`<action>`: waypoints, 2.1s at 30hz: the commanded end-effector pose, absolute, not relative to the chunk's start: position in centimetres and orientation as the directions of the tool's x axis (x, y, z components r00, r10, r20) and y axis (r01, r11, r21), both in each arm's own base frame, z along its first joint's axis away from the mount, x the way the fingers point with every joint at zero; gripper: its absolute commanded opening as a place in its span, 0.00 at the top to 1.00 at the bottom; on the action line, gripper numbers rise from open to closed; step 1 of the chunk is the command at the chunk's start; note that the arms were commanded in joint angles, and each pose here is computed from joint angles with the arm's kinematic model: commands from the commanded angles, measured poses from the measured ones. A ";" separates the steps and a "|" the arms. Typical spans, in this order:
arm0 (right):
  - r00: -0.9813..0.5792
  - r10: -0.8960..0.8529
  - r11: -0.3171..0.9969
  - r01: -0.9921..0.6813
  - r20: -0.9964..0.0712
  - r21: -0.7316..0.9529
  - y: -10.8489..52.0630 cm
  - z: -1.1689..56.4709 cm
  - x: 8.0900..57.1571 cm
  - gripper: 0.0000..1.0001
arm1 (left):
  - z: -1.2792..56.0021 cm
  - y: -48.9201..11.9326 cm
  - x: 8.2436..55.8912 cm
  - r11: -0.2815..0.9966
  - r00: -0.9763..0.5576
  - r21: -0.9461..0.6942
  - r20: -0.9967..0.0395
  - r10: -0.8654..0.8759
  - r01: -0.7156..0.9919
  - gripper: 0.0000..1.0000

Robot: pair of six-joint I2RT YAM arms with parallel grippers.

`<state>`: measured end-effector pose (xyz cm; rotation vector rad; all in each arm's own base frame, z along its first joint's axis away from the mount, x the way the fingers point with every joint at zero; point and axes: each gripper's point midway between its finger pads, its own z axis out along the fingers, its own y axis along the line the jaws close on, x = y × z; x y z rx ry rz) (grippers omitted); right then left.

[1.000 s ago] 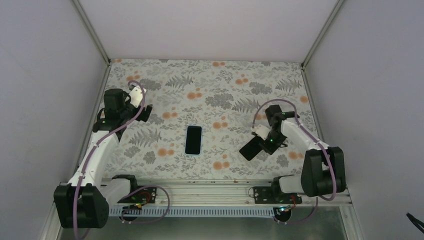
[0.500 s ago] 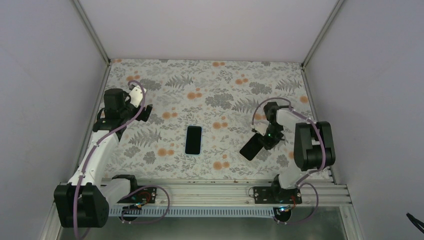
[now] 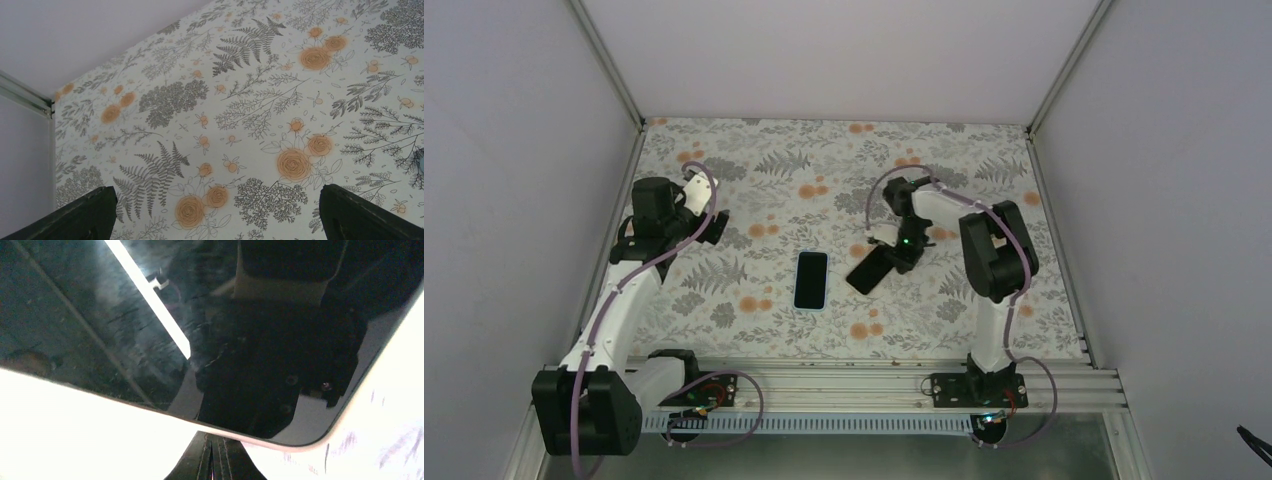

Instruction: Take the phone out of the phone case

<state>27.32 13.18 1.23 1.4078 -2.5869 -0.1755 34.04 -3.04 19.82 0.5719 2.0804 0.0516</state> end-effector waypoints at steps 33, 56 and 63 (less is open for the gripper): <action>-0.338 -0.939 0.340 -0.940 -0.061 -0.020 30.1 -2.2 38.8 0.96 | 20.4 -2.5 33.4 0.885 -0.426 0.293 -0.792 0.436 0.361 0.00; -0.404 -0.888 0.426 -0.902 -0.217 -0.065 28.2 7.6 33.4 0.00 | 19.1 -2.3 34.1 0.885 -0.445 0.288 -0.781 0.438 0.367 0.00; -0.392 -0.908 0.407 -0.909 -0.150 -0.085 27.9 4.2 29.1 0.00 | 18.6 -2.2 34.0 0.880 -0.452 0.301 -0.769 0.452 0.369 0.00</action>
